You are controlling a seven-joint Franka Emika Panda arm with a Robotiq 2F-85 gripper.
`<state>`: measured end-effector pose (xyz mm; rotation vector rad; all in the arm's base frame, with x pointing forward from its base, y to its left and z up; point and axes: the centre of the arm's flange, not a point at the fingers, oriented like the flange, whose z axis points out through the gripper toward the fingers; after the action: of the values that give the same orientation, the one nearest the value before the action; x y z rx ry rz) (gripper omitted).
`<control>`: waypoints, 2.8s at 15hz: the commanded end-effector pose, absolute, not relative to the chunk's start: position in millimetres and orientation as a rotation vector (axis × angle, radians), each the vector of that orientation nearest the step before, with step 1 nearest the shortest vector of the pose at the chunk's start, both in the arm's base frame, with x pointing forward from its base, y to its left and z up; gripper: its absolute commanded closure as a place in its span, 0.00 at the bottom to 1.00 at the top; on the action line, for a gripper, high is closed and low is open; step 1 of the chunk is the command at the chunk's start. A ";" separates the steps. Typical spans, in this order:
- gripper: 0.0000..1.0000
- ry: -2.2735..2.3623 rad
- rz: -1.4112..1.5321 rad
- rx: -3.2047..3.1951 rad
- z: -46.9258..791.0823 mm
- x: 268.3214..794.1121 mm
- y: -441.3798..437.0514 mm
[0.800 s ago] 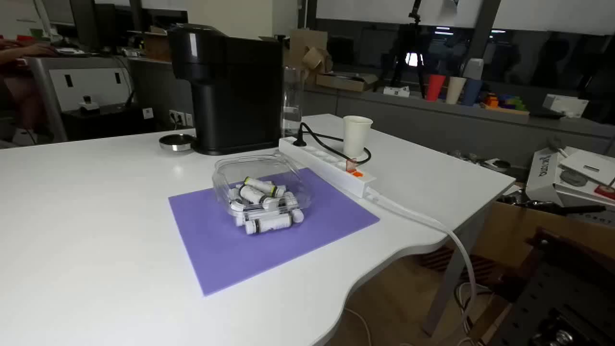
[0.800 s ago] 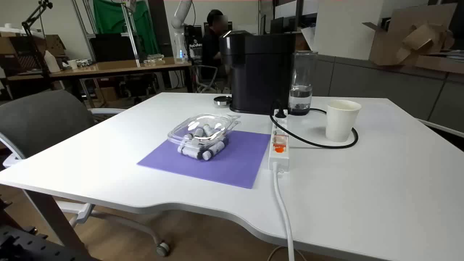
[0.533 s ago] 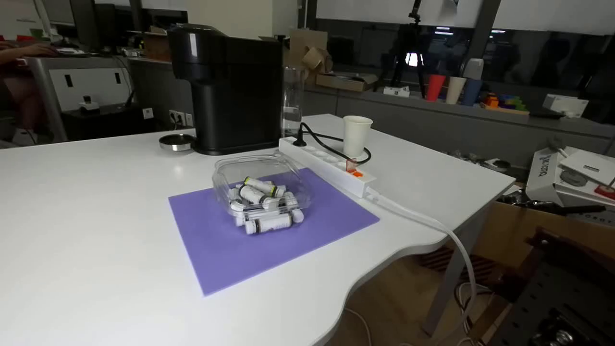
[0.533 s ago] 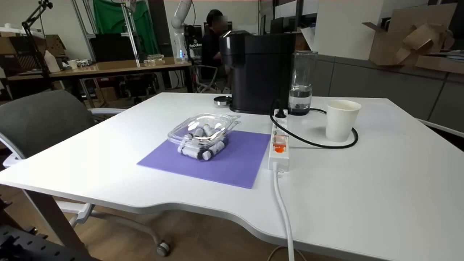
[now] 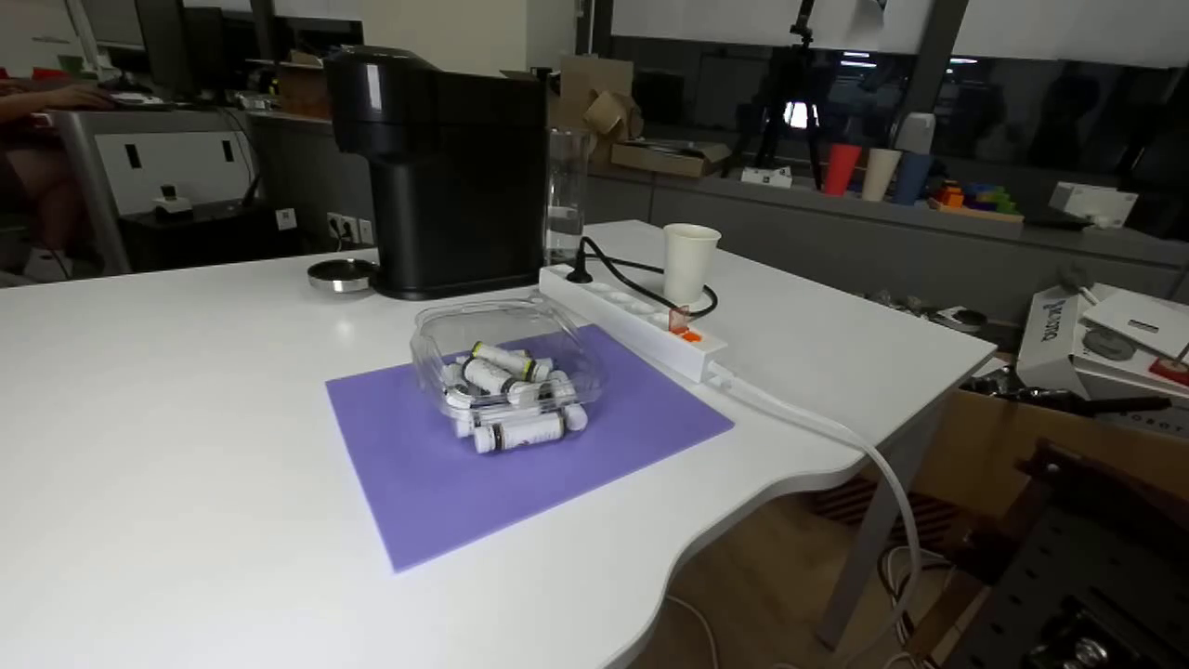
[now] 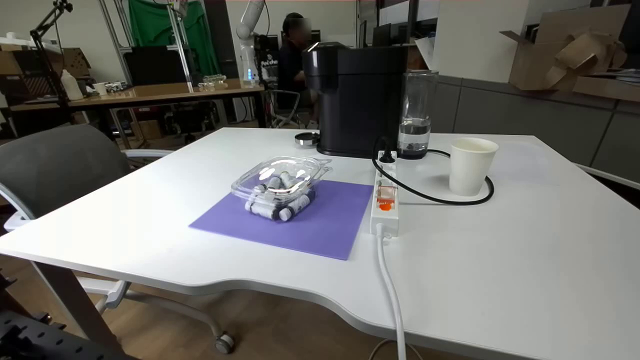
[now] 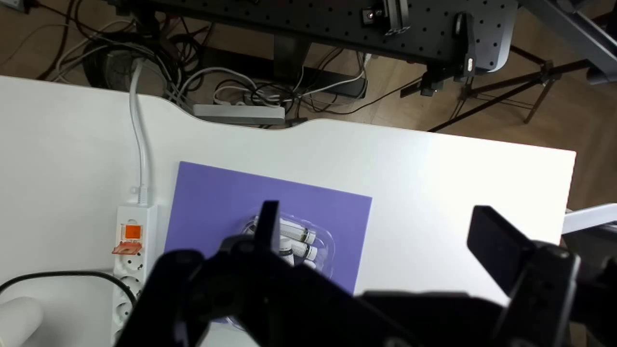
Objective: Open the clear case
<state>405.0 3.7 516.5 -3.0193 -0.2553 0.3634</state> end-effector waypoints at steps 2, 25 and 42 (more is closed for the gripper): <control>0.00 -0.240 0.335 -3.048 512.5 409.2 0.5; 0.00 -0.297 0.206 -3.080 379.5 541.3 -99.1; 0.00 -0.510 0.399 -3.080 227.0 612.5 -93.2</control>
<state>587.5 -96.0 242.3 -3.0912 -0.4531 0.3650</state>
